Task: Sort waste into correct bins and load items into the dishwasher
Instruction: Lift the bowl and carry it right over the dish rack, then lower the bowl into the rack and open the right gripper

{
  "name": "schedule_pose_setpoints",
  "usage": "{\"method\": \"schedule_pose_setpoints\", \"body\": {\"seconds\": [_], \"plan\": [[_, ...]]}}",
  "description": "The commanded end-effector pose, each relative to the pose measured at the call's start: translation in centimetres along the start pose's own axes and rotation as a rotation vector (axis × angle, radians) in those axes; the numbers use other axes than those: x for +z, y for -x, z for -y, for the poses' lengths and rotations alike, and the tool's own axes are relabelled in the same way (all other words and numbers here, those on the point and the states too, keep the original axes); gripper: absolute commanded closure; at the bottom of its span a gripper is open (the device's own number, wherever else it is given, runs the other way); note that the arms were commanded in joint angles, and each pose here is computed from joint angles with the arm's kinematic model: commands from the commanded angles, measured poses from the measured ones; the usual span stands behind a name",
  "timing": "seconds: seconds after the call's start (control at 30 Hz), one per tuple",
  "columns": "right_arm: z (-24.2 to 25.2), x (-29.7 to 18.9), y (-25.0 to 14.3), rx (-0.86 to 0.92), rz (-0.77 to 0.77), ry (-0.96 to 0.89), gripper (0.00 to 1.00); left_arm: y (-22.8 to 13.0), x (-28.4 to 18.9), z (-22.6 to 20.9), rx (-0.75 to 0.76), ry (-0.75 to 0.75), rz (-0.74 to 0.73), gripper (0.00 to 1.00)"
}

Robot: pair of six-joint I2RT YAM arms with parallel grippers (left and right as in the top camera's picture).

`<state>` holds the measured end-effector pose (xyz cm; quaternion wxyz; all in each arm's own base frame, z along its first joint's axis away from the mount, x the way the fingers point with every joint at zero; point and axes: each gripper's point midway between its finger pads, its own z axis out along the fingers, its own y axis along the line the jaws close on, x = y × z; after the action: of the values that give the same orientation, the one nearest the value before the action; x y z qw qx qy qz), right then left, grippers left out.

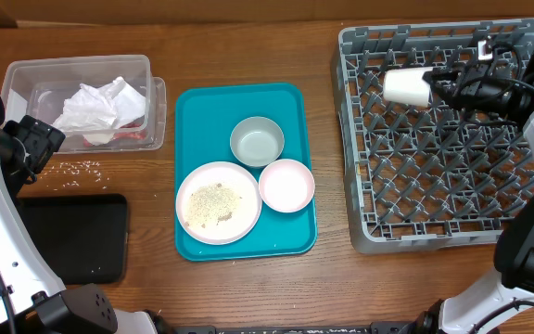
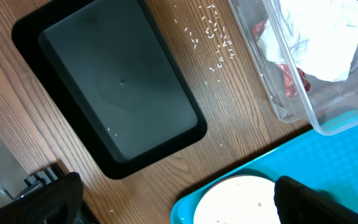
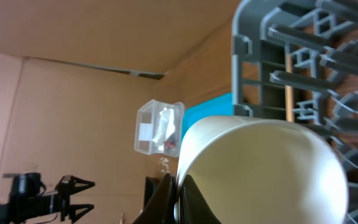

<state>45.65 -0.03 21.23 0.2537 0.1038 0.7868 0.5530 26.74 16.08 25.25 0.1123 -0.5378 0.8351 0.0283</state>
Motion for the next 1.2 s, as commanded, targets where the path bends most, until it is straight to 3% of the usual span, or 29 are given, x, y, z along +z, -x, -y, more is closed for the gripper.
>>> {"method": "schedule_pose_setpoints", "body": {"seconds": [0.0,0.27,0.83,0.97,1.17], "plan": [[0.9,0.5,-0.1,0.076,-0.022,0.044,0.96,0.0,-0.4,-0.2,-0.019,-0.001,0.011,0.00],[4.2,1.5,-0.3,0.187,-0.042,0.039,0.96,0.0,-0.4,-0.2,-0.019,-0.001,0.011,0.00],[4.6,0.5,0.3,0.187,-0.015,0.037,0.96,0.0,-0.4,-0.2,-0.019,-0.001,0.011,0.00],[3.3,0.6,-0.2,0.187,-0.048,0.106,0.96,0.0,-0.4,-0.2,-0.019,-0.001,0.011,0.00],[5.5,0.7,-0.3,0.241,-0.020,-0.005,0.96,0.0,-0.4,-0.2,-0.019,-0.001,0.011,0.00]]}}
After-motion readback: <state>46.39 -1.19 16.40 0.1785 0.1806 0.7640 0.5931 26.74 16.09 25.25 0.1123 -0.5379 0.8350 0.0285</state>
